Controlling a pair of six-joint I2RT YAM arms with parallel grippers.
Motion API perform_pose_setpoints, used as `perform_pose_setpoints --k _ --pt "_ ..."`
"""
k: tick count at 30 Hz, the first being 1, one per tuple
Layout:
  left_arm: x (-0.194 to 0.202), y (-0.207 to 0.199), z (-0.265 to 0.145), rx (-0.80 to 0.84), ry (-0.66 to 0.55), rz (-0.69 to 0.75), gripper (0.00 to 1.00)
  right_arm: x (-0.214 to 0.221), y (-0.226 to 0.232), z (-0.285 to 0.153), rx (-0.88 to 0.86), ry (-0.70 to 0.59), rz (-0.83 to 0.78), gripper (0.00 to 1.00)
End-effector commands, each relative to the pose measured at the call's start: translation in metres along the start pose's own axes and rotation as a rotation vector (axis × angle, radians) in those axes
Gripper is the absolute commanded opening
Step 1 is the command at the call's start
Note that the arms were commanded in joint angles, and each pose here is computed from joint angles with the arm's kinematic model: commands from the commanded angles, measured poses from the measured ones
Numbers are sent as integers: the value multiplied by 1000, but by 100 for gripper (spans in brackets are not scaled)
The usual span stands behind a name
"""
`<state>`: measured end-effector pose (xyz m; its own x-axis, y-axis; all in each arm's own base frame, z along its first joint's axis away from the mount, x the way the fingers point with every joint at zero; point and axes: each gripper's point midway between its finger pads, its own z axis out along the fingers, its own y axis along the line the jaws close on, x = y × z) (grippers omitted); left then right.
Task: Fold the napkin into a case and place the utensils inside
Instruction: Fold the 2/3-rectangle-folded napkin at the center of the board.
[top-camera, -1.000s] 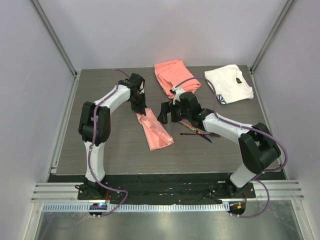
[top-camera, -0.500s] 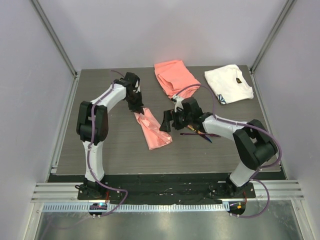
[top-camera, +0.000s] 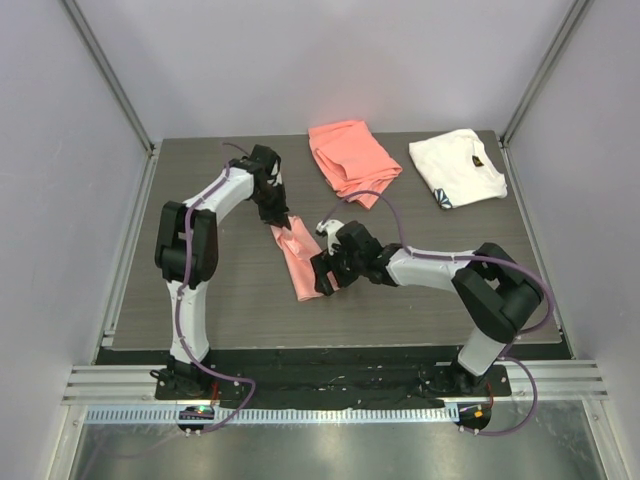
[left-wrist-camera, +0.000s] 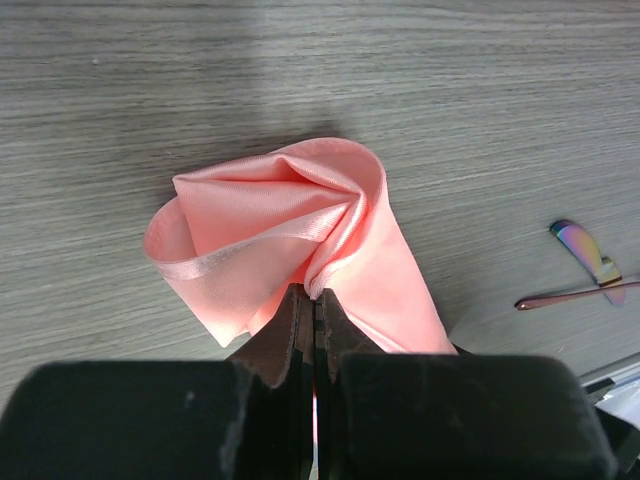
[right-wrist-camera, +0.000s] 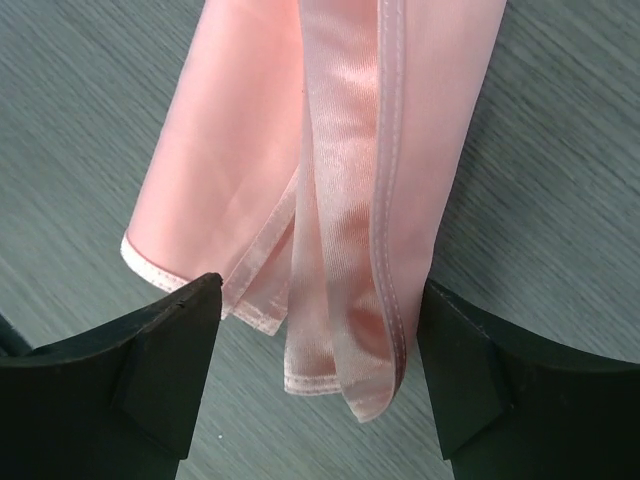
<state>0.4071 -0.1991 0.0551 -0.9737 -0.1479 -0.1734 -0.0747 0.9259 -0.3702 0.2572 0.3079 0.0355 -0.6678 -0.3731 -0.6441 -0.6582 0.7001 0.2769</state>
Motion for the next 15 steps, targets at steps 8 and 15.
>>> perform_pose_setpoints --k 8,15 --pt "-18 -16 -11 96 -25 -60 0 -23 -12 7 208 -5 -99 46" --pt "-27 -20 -20 103 -61 -99 18 -27 -14 6 261 7 -135 1"
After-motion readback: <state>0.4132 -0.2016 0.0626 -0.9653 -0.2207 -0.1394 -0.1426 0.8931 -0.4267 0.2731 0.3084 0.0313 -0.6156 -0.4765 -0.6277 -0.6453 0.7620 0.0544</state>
